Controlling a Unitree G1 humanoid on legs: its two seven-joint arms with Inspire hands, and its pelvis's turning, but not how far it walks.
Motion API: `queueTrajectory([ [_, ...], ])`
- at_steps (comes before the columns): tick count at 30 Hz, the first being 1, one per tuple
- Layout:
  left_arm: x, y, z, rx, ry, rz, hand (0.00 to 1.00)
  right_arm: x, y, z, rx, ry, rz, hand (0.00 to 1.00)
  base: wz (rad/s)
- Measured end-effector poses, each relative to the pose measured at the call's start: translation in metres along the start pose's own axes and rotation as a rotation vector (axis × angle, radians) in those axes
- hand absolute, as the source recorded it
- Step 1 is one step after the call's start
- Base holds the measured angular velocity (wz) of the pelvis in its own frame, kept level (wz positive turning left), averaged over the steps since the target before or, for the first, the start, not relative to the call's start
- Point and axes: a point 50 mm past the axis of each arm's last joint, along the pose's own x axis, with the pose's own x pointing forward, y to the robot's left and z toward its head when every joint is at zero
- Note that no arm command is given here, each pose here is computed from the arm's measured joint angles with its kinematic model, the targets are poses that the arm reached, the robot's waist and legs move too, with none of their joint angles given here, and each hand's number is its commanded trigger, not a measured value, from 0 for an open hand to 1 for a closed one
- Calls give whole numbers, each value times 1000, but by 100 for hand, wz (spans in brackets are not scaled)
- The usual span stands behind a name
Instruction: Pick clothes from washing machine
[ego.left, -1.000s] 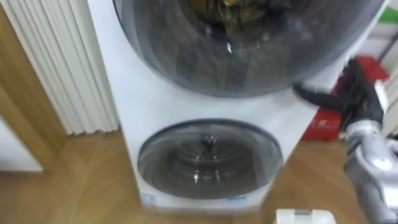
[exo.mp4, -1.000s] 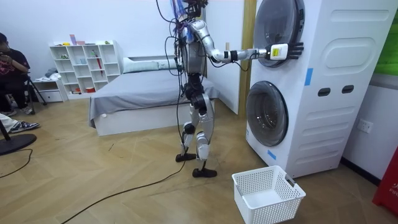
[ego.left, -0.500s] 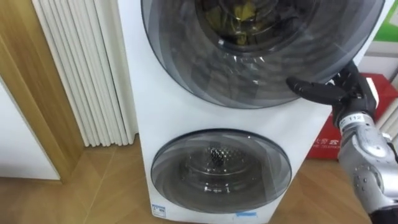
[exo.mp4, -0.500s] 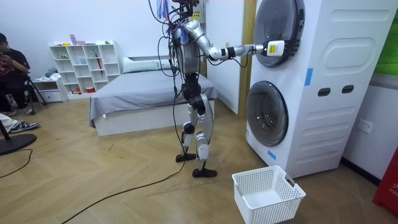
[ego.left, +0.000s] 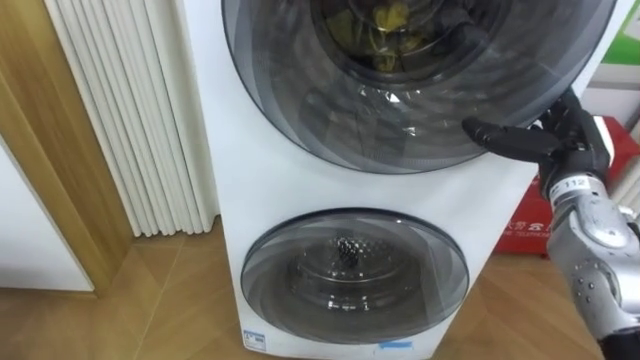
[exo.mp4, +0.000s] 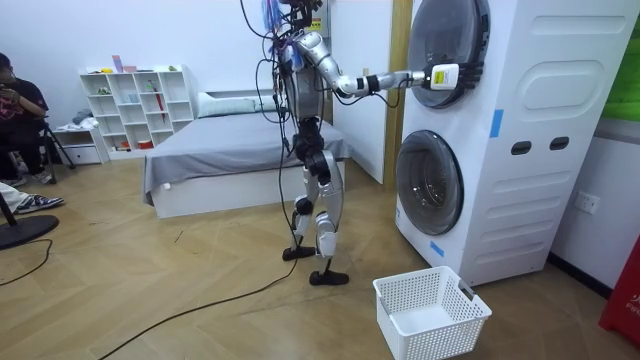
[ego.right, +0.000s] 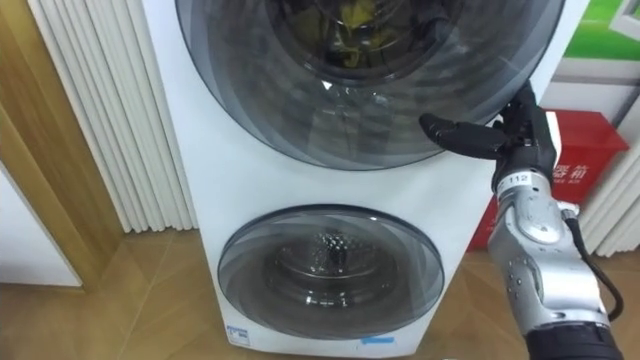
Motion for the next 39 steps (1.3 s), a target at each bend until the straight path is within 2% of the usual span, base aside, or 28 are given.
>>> queueTrajectory([
  [8, 0, 0, 6, -1, -42, -37, 0, -9, 12, 35, -6, -150, 63, 0, -11],
  [12, 0, -2, 5, 10, -36, -46, 0, -16, 15, 45, -73, -221, 90, 0, -8],
  [26, -1, -5, 12, 70, -97, -54, 0, -56, 14, 32, -92, -278, 165, 0, -5],
  [30, -5, -8, 1, 98, -96, -65, 0, -74, 11, 19, -58, -293, 215, 0, -9],
  [39, -6, -11, -5, 104, -98, -76, 0, -92, 13, 3, 82, -288, 310, 0, -3],
])
